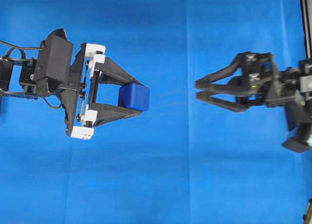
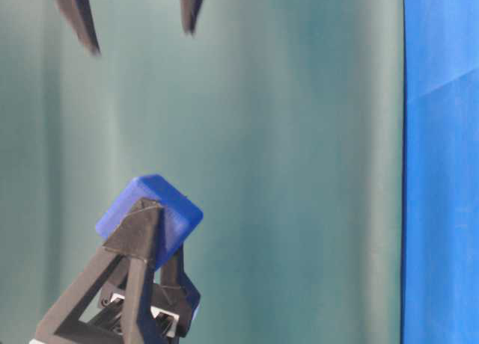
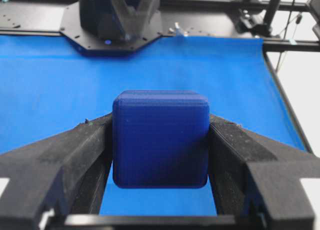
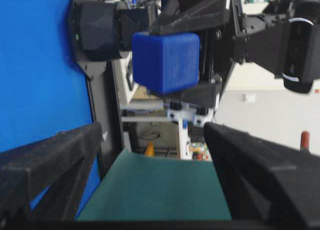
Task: Handover the blue block to the right arm after grasping it with the left arm, then place it in the designated position.
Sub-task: 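Move the open right gripper toward the cube held by the left gripper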
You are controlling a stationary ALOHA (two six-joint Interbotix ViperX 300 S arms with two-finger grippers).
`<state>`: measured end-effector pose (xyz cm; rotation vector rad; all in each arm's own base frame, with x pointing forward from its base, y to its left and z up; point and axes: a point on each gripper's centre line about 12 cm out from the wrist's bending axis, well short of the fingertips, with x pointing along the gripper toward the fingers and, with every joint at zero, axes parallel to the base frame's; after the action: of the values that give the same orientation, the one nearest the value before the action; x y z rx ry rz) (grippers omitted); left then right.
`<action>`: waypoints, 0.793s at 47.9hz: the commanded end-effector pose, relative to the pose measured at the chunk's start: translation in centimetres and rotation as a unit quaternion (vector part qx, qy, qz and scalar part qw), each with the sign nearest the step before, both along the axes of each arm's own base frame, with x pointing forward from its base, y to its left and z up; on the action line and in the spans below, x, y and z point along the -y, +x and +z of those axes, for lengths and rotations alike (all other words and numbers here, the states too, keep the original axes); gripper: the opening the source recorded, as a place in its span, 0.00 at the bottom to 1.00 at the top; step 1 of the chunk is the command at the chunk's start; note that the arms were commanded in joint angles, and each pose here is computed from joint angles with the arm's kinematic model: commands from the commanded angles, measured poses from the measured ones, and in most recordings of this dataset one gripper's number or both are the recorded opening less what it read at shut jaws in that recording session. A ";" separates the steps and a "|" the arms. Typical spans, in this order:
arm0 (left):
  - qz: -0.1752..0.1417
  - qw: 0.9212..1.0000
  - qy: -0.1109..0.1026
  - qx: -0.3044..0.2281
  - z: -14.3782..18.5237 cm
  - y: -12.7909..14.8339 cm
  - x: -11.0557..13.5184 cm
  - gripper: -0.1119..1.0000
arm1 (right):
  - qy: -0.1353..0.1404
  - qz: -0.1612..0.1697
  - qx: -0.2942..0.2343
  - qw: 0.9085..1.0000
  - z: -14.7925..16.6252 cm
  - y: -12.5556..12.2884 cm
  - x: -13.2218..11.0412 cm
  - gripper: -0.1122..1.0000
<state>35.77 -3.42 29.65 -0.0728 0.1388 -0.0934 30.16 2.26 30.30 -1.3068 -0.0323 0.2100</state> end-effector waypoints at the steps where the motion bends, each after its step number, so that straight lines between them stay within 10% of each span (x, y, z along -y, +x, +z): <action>1: 0.002 1.000 -0.003 0.021 1.4 -0.1 -0.1 0.54 | 0.001 0.007 0.020 1.000 1.5 1.5 -0.2 0.97; 38: 0.002 1.000 -0.004 0.023 1.4 -0.1 -0.1 0.54 | -0.003 0.019 0.015 1.000 2.0 10.7 -1.1 0.97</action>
<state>35.73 -3.36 29.76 -0.0731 0.1357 -0.0920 40.38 3.23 30.49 -1.3171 -0.0407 0.2522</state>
